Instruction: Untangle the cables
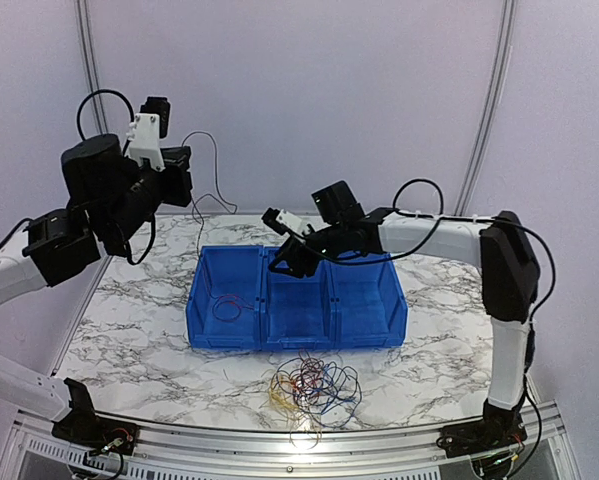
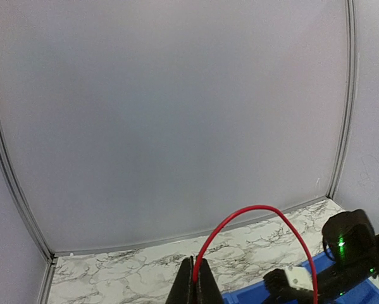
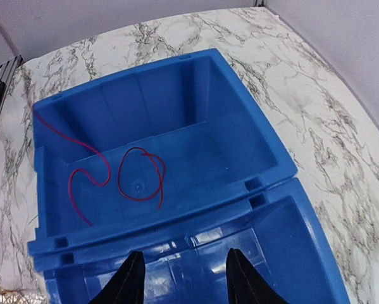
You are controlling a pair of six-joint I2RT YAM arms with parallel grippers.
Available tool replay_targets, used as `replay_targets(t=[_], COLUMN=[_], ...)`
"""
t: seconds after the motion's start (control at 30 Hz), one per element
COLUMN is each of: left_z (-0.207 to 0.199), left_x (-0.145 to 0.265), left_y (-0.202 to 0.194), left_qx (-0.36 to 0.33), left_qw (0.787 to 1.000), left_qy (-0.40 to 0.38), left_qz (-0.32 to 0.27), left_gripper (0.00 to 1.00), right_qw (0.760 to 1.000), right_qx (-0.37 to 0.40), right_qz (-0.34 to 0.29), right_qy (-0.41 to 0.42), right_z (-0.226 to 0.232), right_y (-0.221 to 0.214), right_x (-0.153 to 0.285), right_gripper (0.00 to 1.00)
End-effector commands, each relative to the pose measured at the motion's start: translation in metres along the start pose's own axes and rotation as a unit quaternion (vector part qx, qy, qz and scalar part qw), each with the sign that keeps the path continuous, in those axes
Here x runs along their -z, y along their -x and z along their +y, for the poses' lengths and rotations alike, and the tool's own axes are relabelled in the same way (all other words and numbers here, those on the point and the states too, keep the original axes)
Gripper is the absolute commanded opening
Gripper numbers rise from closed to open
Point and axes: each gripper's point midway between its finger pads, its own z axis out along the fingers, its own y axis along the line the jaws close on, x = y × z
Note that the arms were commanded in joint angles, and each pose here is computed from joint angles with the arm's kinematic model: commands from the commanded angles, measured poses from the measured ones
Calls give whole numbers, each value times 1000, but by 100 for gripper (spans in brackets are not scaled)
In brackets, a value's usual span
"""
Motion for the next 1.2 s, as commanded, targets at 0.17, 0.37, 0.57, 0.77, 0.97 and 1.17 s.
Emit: replay_targets(t=[0.17,0.37,0.57,0.77,0.97,1.17], left_z=[-22,-21,-17,-17,-21,-23], left_x=[-26,-30,-29,-31,-40,-51], left_y=[-34,-94,-149,-188,-226,-250], left_qx=[58,53,78,80,90,84], left_qw=[997,993,977,963,943,934], left_qy=[-43,-28,-13,6,16,28], left_qz=[25,105,196,256,319,346], left_gripper=[0,0,0,0,0,0], right_qw=[991,987,979,972,973,973], right_qx=[102,98,79,73,67,68], right_qz=[-70,-92,-127,-124,-128,-125], right_qy=[-50,-85,-138,-187,-181,-179], right_z=[41,43,19,-2,-2,-2], right_y=[31,-14,-45,-55,-62,-65], right_x=[137,196,235,255,256,253], right_gripper=[45,52,55,56,56,56])
